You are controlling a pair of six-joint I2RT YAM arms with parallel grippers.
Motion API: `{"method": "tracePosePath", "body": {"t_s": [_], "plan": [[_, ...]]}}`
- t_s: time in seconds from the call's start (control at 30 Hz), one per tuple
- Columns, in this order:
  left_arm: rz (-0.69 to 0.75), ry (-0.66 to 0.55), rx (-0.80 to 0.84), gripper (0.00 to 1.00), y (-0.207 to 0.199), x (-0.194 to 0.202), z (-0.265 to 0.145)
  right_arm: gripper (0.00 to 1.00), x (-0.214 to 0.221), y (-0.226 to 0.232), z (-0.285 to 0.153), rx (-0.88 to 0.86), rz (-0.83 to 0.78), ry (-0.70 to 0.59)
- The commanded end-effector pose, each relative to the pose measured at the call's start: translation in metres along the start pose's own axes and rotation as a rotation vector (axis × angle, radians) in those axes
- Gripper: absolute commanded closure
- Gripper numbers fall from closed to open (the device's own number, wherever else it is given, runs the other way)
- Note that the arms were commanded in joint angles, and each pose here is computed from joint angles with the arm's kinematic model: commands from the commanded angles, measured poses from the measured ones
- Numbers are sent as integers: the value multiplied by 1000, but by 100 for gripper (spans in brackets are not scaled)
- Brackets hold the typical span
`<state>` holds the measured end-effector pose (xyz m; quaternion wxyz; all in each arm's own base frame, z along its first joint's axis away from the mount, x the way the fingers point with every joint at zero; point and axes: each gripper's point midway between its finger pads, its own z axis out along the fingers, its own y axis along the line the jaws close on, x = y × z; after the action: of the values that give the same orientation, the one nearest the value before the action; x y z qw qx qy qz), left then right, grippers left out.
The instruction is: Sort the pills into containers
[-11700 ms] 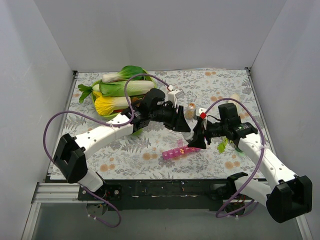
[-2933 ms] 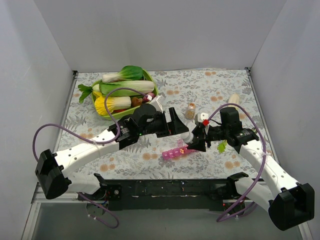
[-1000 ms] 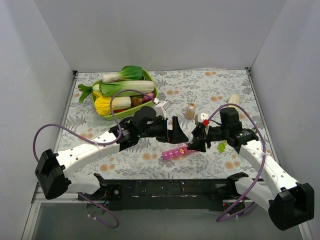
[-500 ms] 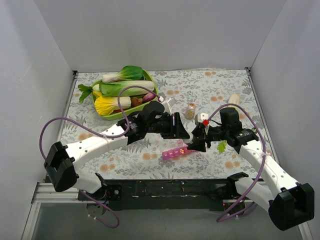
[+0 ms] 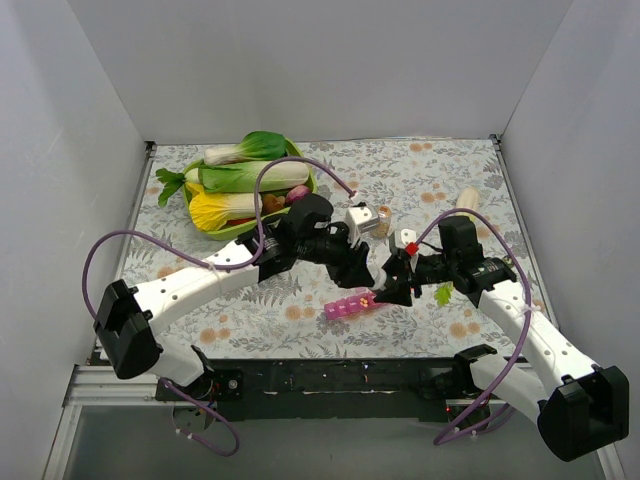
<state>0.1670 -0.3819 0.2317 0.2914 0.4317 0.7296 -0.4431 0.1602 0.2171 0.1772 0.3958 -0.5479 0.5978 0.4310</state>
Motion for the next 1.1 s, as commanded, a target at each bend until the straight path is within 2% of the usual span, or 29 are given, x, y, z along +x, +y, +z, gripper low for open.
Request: {"method": "tracePosePath", "body": {"t_s": [0.0, 0.03, 0.23, 0.3, 0.43, 0.5, 0.53, 0.57, 0.7, 0.83, 0.93, 1.03, 1.07], "plan": [[325, 101, 45, 58, 7, 17, -2, 99, -11, -2, -2, 4, -33, -33], [323, 94, 19, 44, 13, 14, -3, 99, -12, -2, -2, 3, -35, -34], [236, -77, -43, 2, 9, -21, -28, 99, -11, 0, -1, -5, -34, -35], [223, -148, -21, 2, -1, -31, -43, 99, -12, -1, -1, -6, -37, -37], [35, -244, -34, 2, -9, -40, -62, 99, -12, -1, -1, -5, -37, -36], [-145, -282, -33, 2, -11, -44, -68, 99, -12, -1, -2, -2, -40, -35], [-225, -275, -27, 2, -10, -39, -65, 99, -12, -1, -2, -2, -38, -35], [-365, -268, 6, 2, -15, -39, -64, 99, -12, -1, -2, 0, -39, -35], [-675, -238, -16, 2, -8, -33, -49, 99, -12, -2, -2, 4, -38, -33], [-704, -258, -101, 2, -4, -36, -39, 99, -12, -3, -2, 4, -39, -33], [-735, -201, -204, 2, 9, -28, -25, 99, -12, -3, -2, 6, -38, -32], [-743, -165, -238, 9, 13, -22, -15, 99, -12, -3, -2, 9, -39, -31], [-742, -168, -239, 15, 13, -23, -13, 99, -11, -3, -2, 10, -40, -31]]}}
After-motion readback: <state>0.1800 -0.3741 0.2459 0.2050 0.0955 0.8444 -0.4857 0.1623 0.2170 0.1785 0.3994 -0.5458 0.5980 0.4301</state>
